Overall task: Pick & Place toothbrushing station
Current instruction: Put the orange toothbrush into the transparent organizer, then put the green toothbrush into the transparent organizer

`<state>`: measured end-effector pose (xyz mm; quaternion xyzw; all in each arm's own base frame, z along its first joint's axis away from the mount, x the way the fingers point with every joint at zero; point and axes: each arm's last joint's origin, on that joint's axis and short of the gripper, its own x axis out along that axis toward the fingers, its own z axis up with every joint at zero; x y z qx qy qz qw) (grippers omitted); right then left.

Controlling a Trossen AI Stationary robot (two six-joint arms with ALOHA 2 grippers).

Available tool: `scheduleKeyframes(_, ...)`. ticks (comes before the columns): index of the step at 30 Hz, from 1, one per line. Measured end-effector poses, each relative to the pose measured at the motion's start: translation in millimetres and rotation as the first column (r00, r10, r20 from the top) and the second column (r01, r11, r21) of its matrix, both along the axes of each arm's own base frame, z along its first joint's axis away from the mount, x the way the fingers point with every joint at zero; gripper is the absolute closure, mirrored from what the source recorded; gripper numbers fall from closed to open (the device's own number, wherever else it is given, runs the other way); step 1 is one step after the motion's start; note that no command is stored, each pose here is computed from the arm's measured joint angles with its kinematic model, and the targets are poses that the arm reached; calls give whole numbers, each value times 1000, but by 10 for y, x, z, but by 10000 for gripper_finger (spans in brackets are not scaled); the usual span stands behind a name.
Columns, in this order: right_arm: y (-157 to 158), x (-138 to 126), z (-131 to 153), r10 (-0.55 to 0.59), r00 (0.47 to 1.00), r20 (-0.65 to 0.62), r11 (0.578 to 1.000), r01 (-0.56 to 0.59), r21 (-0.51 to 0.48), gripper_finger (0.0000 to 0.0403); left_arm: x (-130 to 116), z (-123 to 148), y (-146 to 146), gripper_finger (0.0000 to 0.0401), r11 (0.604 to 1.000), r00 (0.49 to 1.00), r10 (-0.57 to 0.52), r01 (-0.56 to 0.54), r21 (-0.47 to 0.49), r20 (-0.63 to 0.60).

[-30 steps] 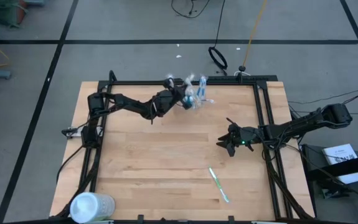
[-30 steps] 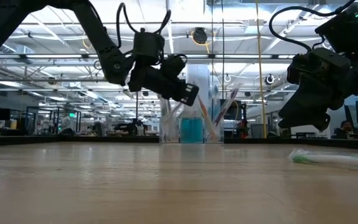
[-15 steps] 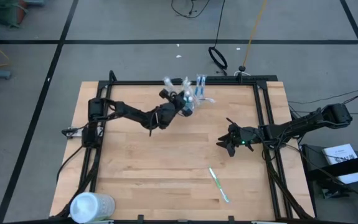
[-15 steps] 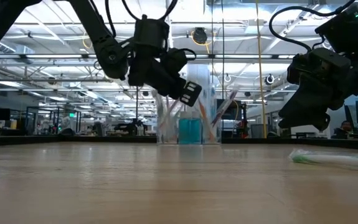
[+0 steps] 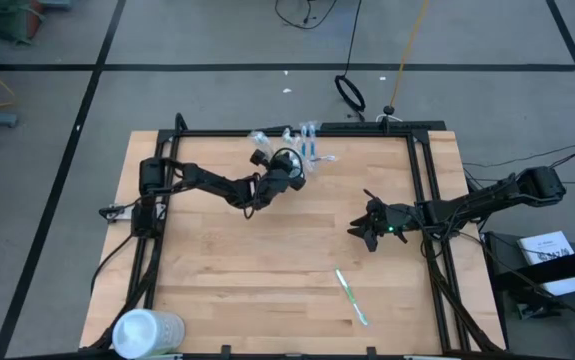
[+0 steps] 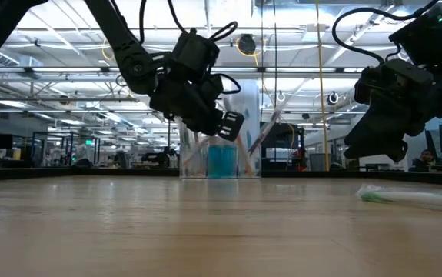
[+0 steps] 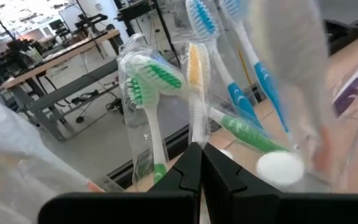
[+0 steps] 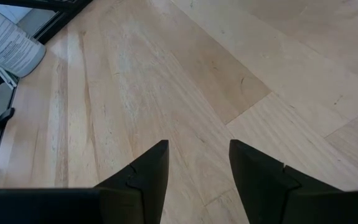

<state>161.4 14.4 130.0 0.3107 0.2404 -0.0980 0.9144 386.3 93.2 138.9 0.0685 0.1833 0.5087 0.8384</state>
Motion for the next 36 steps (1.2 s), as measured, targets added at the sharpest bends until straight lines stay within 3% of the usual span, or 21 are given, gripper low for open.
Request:
scheduleKeyframes(8,0,0,0,0,1000,0,1000,0,0,243,-9,4,-43,389,997,996,47,-42,64,-81)
scheduleKeyframes(15,0,0,0,0,1000,0,1000,0,0,243,-46,188,-184,328,985,983,111,-90,145,-144)
scheduleKeyframes(22,-1,0,0,-1,1000,0,1000,1,0,243,-129,461,-354,259,994,989,29,-14,107,-147)
scheduleKeyframes(29,0,1,1,-2,1000,1,1000,2,0,243,-387,877,-506,234,997,985,-2,15,73,-170)
scheduleKeyframes(33,-12,11,21,-21,999,24,999,22,-49,243,-622,1200,-663,233,992,981,-128,129,2,-149)
scheduleKeyframes(36,-34,25,52,-58,997,58,988,66,-142,243,-850,1428,-784,233,962,962,-260,251,-106,-83)
